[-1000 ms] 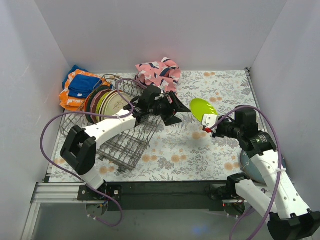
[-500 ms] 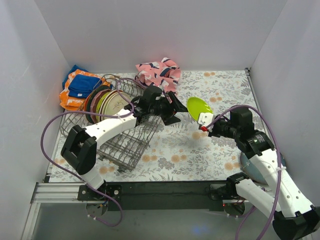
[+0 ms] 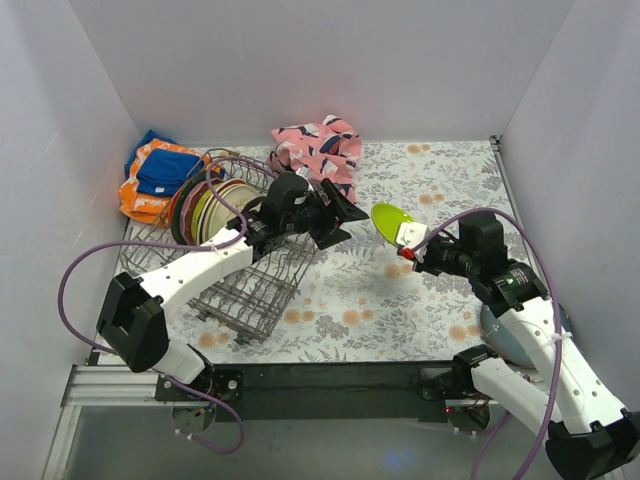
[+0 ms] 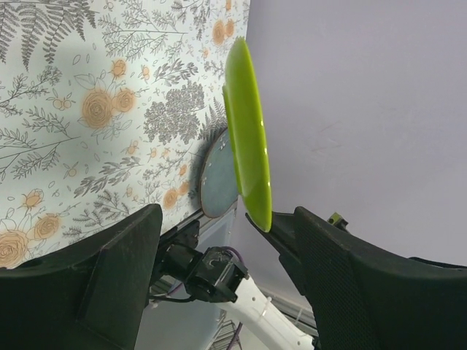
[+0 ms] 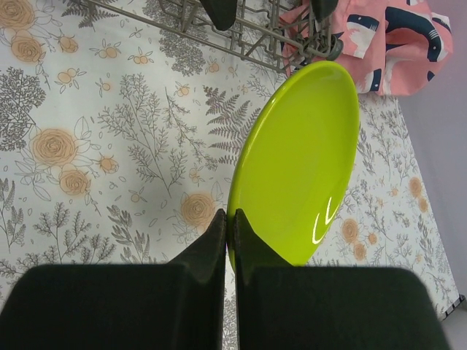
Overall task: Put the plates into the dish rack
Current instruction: Pass the plate from the right arm to the left
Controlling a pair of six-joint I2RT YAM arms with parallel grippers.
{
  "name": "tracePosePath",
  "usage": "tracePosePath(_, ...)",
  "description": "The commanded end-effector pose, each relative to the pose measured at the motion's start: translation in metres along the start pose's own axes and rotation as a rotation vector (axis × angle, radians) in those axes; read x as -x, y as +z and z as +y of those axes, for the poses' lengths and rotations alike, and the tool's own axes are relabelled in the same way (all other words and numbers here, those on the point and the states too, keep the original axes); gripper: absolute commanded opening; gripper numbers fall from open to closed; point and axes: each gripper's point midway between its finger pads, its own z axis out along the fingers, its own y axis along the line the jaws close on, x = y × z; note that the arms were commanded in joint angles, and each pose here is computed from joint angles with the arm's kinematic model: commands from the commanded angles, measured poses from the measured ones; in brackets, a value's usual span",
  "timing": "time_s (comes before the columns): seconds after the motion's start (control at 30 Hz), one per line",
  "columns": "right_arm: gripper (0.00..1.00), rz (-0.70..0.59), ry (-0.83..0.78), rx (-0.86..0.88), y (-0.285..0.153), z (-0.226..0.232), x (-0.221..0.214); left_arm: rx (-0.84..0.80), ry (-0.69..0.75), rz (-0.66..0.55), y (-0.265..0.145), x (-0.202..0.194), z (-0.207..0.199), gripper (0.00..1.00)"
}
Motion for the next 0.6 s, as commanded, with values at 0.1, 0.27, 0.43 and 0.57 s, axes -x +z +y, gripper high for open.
tracePosePath(0.1, 0.01, -0.042, -0.018, 0.005, 0.002, 0.001, 0.007, -0.043, 0.001, -0.024, -0.005, 0.005, -0.019, 0.71)
tracePosePath(0.27, 0.01, -0.059, -0.026, 0.021, 0.006, 0.001, 0.013, -0.043, -0.016, 0.019, 0.010, 0.001, -0.017, 0.71)
tracePosePath(0.43, 0.01, -0.081, -0.032, 0.035, 0.015, 0.003, 0.021, -0.038, -0.015, 0.044, 0.023, 0.000, -0.017, 0.67)
tracePosePath(0.57, 0.01, -0.086, -0.043, 0.043, 0.022, 0.006, 0.022, -0.043, -0.001, 0.076, 0.030, -0.003, -0.018, 0.41)
